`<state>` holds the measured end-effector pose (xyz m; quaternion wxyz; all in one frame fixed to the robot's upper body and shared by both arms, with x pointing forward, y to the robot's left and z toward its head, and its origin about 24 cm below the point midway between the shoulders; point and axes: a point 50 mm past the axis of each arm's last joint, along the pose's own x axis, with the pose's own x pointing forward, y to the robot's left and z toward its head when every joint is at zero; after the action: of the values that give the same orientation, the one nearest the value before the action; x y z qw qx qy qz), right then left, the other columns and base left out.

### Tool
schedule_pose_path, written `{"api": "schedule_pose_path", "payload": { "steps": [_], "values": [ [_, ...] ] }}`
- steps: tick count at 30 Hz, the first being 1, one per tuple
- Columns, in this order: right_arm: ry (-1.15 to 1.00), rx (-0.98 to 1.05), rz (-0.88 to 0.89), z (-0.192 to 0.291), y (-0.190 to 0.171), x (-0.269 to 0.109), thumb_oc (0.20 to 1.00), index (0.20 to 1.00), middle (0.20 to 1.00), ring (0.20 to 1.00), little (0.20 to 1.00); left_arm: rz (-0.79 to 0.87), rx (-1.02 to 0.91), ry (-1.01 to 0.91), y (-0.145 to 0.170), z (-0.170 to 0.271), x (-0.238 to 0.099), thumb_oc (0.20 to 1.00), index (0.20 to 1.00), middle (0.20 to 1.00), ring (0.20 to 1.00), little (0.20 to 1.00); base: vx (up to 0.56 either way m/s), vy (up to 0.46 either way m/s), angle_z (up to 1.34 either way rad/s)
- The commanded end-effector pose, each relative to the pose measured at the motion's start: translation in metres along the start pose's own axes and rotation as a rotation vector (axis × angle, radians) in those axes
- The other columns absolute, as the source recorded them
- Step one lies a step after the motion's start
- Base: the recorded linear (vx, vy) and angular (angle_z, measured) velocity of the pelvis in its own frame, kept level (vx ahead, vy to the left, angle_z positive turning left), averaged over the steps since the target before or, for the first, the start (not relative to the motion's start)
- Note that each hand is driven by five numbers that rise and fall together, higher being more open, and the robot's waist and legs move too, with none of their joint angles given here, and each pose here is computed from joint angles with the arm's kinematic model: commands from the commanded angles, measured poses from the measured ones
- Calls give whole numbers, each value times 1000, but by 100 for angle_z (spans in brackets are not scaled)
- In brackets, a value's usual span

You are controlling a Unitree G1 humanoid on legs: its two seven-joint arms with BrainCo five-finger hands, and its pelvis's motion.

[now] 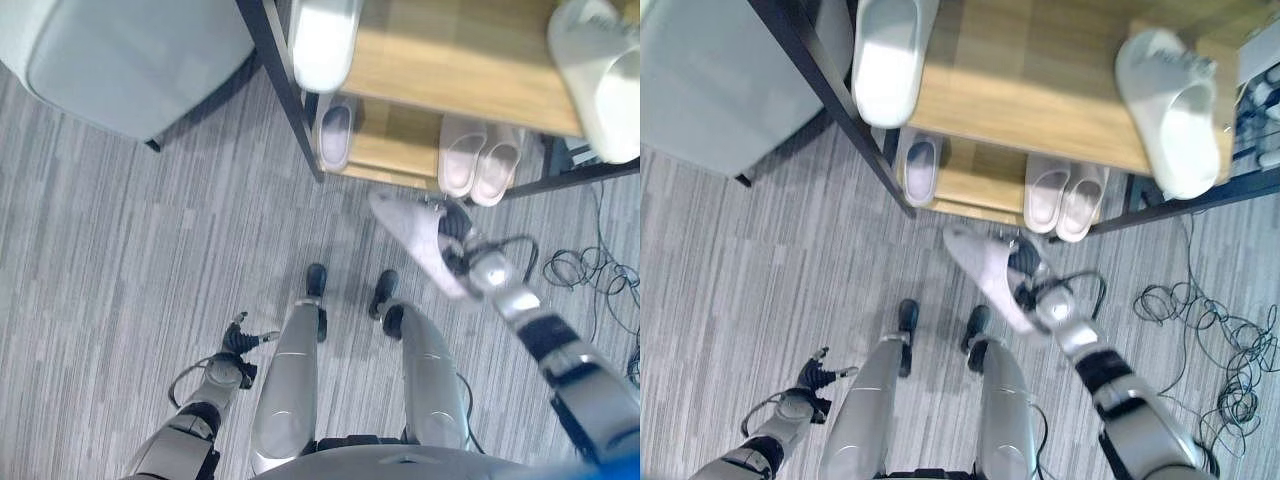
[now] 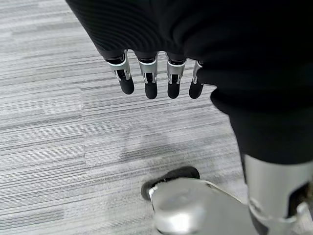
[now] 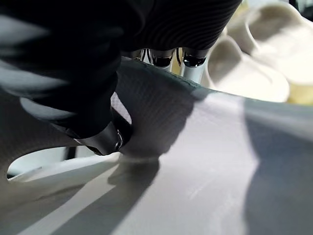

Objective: Arrange the slippers neatly on the shoe rack.

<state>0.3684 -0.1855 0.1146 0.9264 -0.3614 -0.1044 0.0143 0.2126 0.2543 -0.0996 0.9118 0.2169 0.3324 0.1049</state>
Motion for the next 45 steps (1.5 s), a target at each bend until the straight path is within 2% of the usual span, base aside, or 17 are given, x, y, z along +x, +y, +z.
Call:
{"api": "schedule_pose_path", "payload": {
  "steps": [1,2,6,10,11,12,17,21,24,31,36,44,45],
  "values": [
    [24,-19,-42,-19,3,-23,200,200,200,200,200,37,-45,37,0,-26,-13,1000,1000,1000,1000,1000,-25,-31,6],
    [10,-40,-98,-10,-12,-9,200,200,200,200,200,80,-98,-27,8,-8,-8,1000,1000,1000,1000,1000,-22,-10,9],
    [5,-14,-174,0,-27,4,200,200,200,200,200,141,-162,-84,21,9,-1,1000,1000,1000,1000,1000,22,-3,4],
    [-95,1,-345,37,-71,26,200,200,200,200,200,242,-227,-188,49,40,6,1000,1000,1000,1000,1000,82,-8,0],
    [-133,-37,-423,57,-96,38,200,200,200,200,200,267,-236,-233,60,54,9,1000,1000,1000,1000,1000,143,22,-4],
    [-145,-50,-449,66,-106,43,200,200,200,200,200,280,-233,-244,66,58,9,1000,1000,1000,1000,1000,153,35,9],
    [-204,-123,-539,111,-144,60,200,200,200,200,200,324,-258,-275,81,66,9,1000,1000,1000,1000,1000,133,56,-4],
    [-206,-206,-536,127,-156,67,200,200,200,200,200,340,-284,-277,92,65,9,1000,1000,1000,1000,1000,100,50,-8],
    [-143,-266,-557,147,-173,78,200,200,200,200,200,422,-310,-323,126,92,14,1000,1000,1000,1000,1000,67,15,-1],
    [-44,-279,-660,140,-214,69,200,200,200,200,200,432,-319,-358,134,99,13,1000,1000,1000,1000,1000,23,25,0],
    [-6,-287,-761,137,-248,55,200,200,200,200,200,412,-296,-315,126,72,9,1000,1000,1000,1000,1000,49,22,6],
    [-41,-332,-795,152,-260,51,200,200,200,200,200,398,-243,-310,118,66,8,1000,1000,1000,1000,1000,50,-9,10],
    [-44,-345,-798,154,-261,51,467,467,467,467,467,396,-247,-300,116,65,9,1000,1000,1000,1000,1000,0,0,0]
  ]
}}
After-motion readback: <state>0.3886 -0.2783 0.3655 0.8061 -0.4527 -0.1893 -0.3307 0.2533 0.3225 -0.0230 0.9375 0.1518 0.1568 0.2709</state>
